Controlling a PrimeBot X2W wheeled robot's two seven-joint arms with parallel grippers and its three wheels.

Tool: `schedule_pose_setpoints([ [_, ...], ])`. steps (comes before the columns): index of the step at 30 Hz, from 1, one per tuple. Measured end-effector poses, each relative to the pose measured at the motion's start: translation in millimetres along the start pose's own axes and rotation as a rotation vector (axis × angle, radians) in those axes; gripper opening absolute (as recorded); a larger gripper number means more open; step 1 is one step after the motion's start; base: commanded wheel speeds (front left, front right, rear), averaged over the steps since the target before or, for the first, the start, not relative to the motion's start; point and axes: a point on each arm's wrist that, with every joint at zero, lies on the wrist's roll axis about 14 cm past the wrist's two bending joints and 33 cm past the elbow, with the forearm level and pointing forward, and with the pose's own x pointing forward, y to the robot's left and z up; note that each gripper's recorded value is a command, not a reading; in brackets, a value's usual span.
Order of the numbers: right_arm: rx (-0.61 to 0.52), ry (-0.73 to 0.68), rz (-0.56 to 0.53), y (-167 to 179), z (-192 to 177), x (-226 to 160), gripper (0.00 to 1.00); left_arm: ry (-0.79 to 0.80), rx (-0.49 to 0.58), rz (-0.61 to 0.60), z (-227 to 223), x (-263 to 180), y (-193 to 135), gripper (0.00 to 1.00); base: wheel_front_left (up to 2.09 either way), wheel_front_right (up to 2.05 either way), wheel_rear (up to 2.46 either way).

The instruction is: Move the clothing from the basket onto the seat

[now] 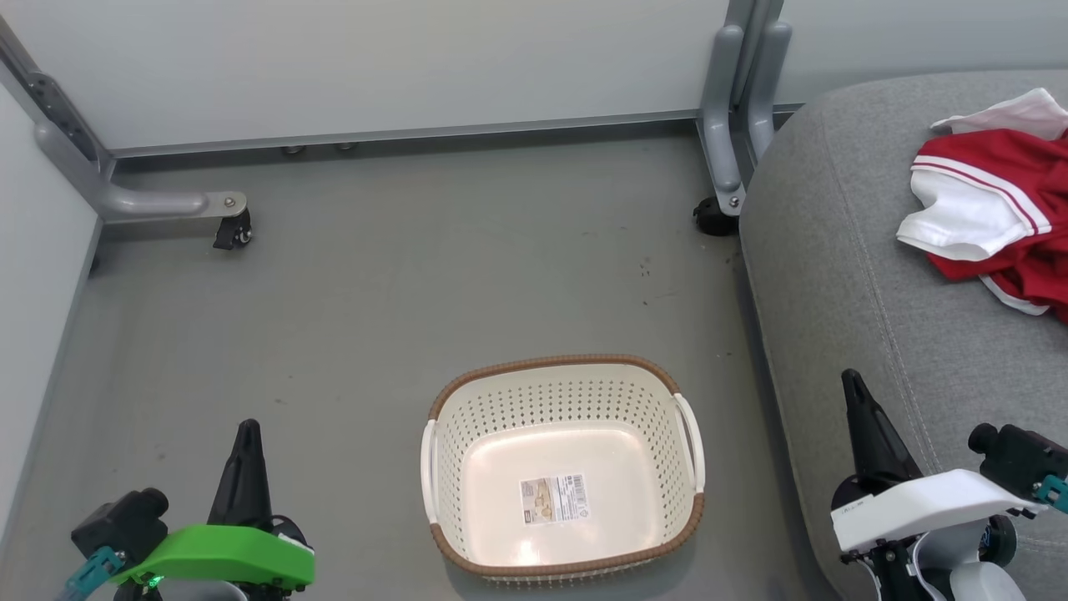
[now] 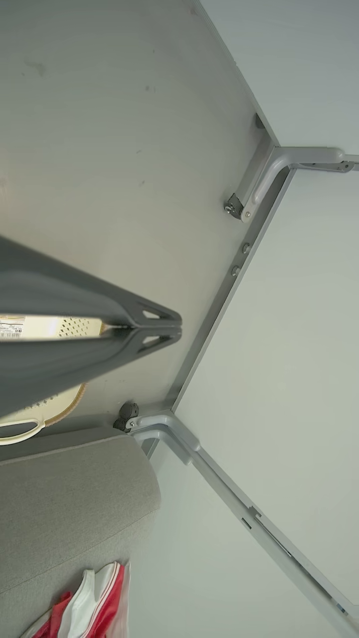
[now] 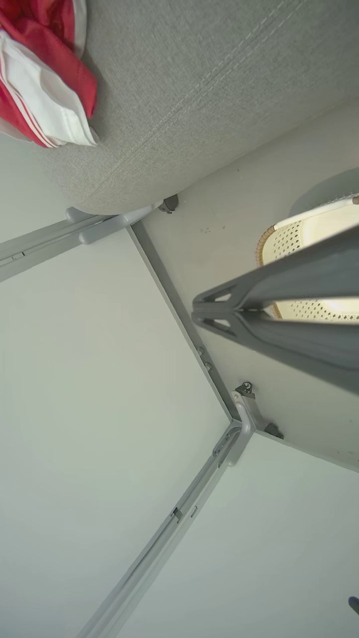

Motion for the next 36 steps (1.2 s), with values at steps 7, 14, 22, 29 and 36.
schedule_pose_setpoints([
  [7,0.105,-0.006,-0.01,-3,2,2,0.0,-0.002,-0.105,0.005,4,2,0,0.0,0.0,0.0,0.0],
  [14,0.201,-0.01,-0.02,-5,4,3,0.0,-0.001,-0.203,0.016,6,3,1,0.0,0.0,0.0,0.0],
  [22,0.302,-0.012,-0.032,-9,5,3,0.0,-0.005,-0.309,0.014,10,5,0,0.0,0.0,0.0,0.0],
  [29,0.385,-0.022,-0.035,-10,8,6,0.0,-0.006,-0.39,0.007,13,6,-2,0.0,0.0,0.0,0.0],
  [36,0.462,-0.024,-0.044,-14,9,5,0.0,-0.01,-0.47,0.006,16,6,-2,0.0,0.0,0.0,0.0],
])
